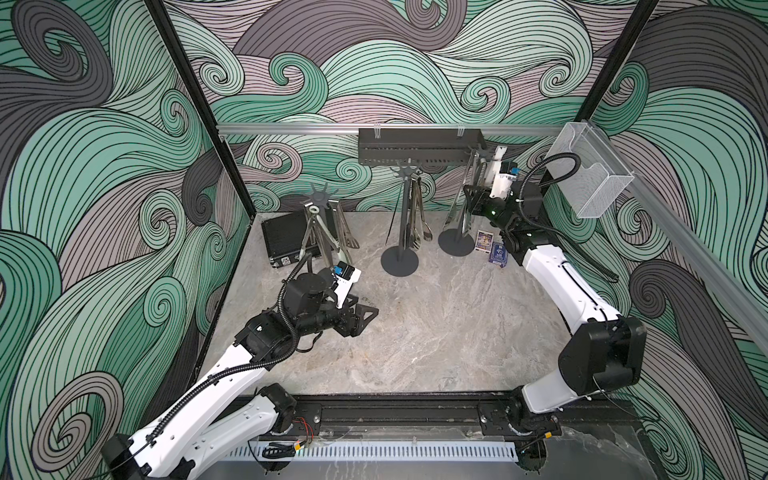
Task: Hang food tongs on kitchen utensil racks
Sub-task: Hang the food tongs on the rack.
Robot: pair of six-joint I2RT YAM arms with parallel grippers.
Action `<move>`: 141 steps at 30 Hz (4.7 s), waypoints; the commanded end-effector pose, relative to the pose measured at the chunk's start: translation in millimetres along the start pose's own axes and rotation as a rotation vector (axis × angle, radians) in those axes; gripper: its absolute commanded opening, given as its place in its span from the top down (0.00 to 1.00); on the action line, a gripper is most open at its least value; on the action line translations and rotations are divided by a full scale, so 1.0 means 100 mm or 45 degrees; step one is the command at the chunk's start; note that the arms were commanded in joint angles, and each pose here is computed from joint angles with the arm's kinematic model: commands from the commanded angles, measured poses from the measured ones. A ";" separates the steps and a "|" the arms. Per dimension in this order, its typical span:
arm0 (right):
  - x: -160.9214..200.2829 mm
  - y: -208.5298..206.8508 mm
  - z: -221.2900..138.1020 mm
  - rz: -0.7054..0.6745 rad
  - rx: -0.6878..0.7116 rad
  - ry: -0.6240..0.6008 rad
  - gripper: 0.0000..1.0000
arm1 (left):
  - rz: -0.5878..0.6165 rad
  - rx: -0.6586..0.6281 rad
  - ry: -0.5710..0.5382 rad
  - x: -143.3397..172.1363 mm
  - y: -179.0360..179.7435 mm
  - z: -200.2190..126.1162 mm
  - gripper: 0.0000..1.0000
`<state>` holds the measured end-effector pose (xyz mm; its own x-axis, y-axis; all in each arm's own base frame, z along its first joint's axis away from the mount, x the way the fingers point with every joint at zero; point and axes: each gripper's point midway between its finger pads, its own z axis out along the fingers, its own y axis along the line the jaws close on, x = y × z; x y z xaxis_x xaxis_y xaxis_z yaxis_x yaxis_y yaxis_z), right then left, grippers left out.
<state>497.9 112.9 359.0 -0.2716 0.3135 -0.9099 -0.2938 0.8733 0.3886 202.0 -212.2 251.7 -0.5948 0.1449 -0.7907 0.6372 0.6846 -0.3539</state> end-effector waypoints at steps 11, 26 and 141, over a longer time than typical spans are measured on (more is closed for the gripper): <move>-0.09 0.05 -0.03 -0.001 -0.038 -0.031 0.81 | 0.000 -0.016 -0.013 -0.02 0.03 0.00 0.27; -0.22 0.29 -0.20 -0.028 -0.153 -0.061 0.80 | 0.005 0.002 -0.032 -0.04 0.00 -0.03 0.27; 0.28 -0.16 -0.34 -0.103 0.110 0.086 0.39 | -0.020 -0.181 -0.067 -0.12 0.24 -0.08 0.23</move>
<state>493.1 102.7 306.5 -0.3466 0.2479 -0.9047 -0.2341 0.9111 0.3393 210.8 -207.5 245.5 -0.6000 0.1439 -0.7870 0.6055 0.7246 -0.3291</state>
